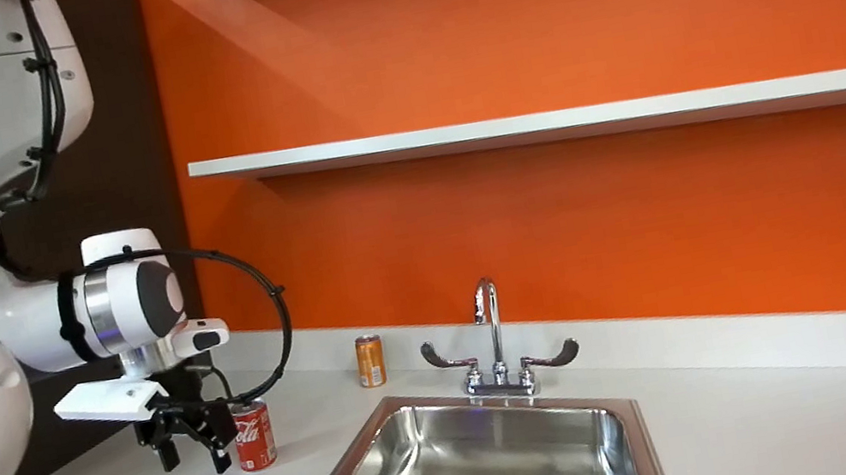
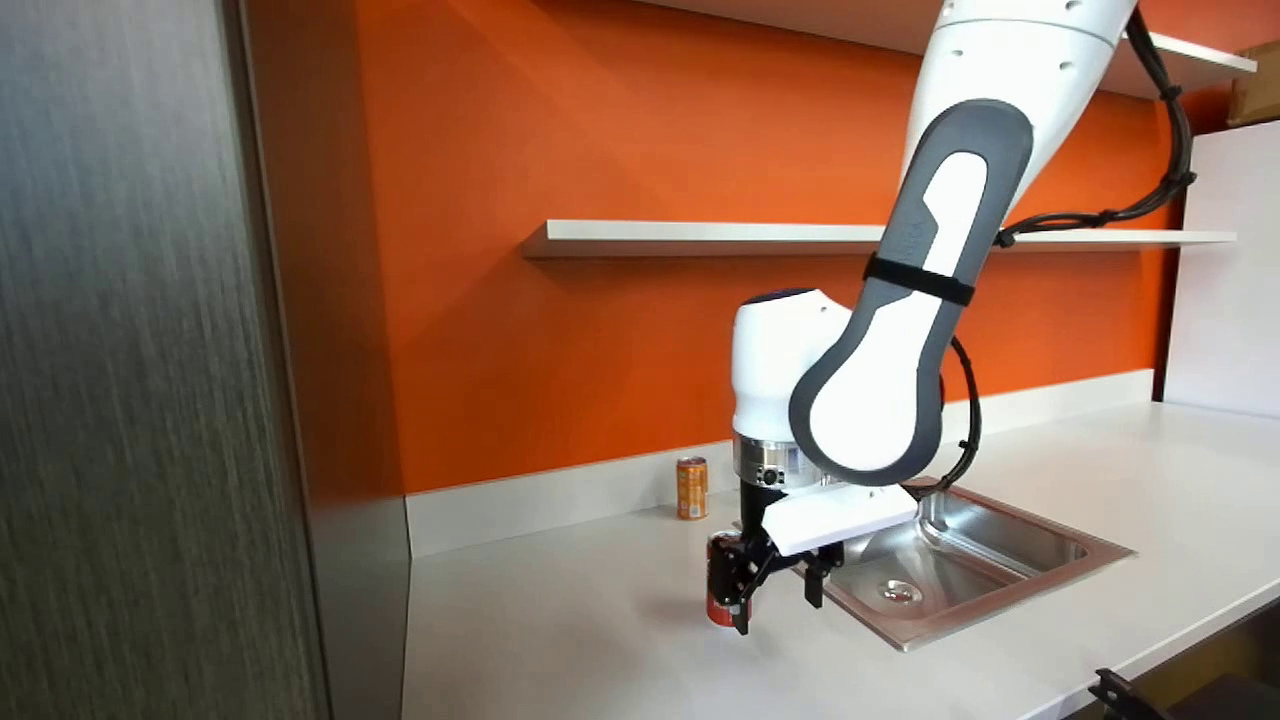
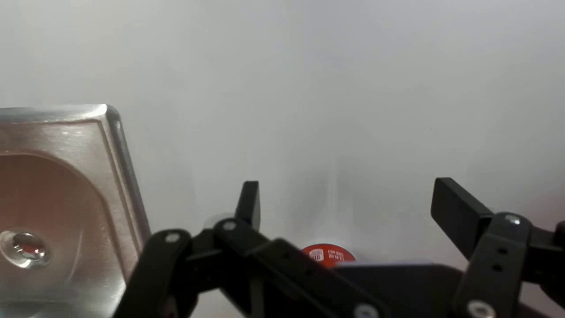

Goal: Put the red can on the bottom shelf.

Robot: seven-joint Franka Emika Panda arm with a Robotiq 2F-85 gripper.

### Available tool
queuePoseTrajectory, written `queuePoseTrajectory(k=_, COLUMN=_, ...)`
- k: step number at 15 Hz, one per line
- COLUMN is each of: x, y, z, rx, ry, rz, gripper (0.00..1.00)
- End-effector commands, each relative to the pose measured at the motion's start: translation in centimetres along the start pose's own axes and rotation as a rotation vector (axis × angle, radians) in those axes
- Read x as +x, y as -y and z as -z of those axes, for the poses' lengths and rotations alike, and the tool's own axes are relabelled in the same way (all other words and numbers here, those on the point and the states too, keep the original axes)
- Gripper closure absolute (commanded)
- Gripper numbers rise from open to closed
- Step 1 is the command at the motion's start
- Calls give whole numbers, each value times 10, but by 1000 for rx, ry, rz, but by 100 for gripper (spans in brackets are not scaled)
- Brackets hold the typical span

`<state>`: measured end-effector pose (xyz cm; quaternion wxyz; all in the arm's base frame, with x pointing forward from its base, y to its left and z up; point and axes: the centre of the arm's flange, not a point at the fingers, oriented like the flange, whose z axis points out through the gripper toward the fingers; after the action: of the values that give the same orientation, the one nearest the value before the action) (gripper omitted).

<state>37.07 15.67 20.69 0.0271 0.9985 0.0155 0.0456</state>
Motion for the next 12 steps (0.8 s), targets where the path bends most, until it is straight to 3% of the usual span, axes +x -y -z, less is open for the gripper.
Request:
queuePoseTrajectory(k=1, x=11, y=7, z=-4, rx=-9, ry=-65, rz=-57, gripper=0)
queuePoseTrajectory(k=12, x=3, y=20, z=-13, rx=-25, ry=-210, rz=-221, gripper=0)
